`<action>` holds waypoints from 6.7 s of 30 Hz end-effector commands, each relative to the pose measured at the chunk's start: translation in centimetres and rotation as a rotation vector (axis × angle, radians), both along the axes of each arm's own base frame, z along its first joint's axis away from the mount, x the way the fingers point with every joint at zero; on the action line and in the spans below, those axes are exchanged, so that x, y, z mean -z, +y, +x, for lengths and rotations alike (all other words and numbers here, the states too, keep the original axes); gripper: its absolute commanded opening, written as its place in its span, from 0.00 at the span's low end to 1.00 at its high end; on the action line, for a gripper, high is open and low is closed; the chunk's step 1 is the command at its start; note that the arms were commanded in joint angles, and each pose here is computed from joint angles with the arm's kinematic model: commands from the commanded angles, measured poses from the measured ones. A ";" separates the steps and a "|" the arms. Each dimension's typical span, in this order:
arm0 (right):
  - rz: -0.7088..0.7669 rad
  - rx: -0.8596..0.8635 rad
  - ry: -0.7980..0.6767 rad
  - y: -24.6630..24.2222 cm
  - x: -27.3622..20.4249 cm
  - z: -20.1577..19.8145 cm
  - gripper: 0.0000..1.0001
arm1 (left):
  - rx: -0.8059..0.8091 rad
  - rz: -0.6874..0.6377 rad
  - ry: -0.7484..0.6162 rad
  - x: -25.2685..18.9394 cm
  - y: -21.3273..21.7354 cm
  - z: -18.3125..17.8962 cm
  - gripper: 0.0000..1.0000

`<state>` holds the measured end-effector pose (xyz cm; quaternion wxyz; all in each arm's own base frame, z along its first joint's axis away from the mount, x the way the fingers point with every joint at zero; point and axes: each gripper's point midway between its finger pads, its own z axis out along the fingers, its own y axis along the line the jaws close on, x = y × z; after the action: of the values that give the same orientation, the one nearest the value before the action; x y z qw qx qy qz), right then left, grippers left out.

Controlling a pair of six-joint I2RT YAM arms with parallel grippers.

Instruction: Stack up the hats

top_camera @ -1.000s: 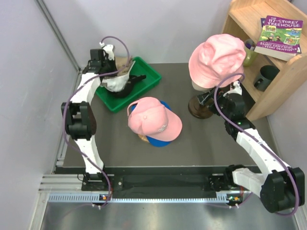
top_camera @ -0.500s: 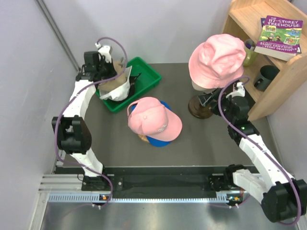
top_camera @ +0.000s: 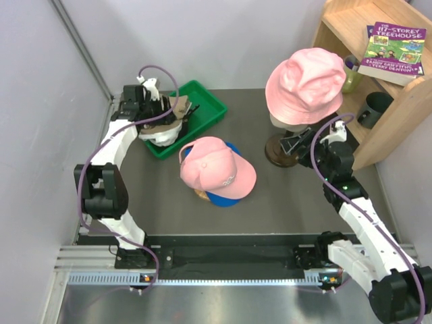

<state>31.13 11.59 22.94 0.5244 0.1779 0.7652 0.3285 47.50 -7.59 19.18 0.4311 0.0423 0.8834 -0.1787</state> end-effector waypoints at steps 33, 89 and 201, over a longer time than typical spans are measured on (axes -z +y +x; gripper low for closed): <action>-0.008 0.003 -0.005 -0.5 -0.2 0.6 0.93 | 0.049 0.046 -0.097 -0.9 -2.5 6.4 0.20; -0.014 0.035 -0.085 -1.5 -2.6 -1.3 0.91 | -0.084 0.002 -0.631 -17.2 -3.4 10.4 0.00; 0.026 -0.050 -0.026 1.1 -0.4 -1.3 0.90 | -0.428 0.110 -0.261 -10.1 7.7 -2.2 0.77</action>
<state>29.58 11.86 21.76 0.5108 0.1771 0.7714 0.3356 45.19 -1.66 30.02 0.5744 -0.0589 0.8163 -0.0179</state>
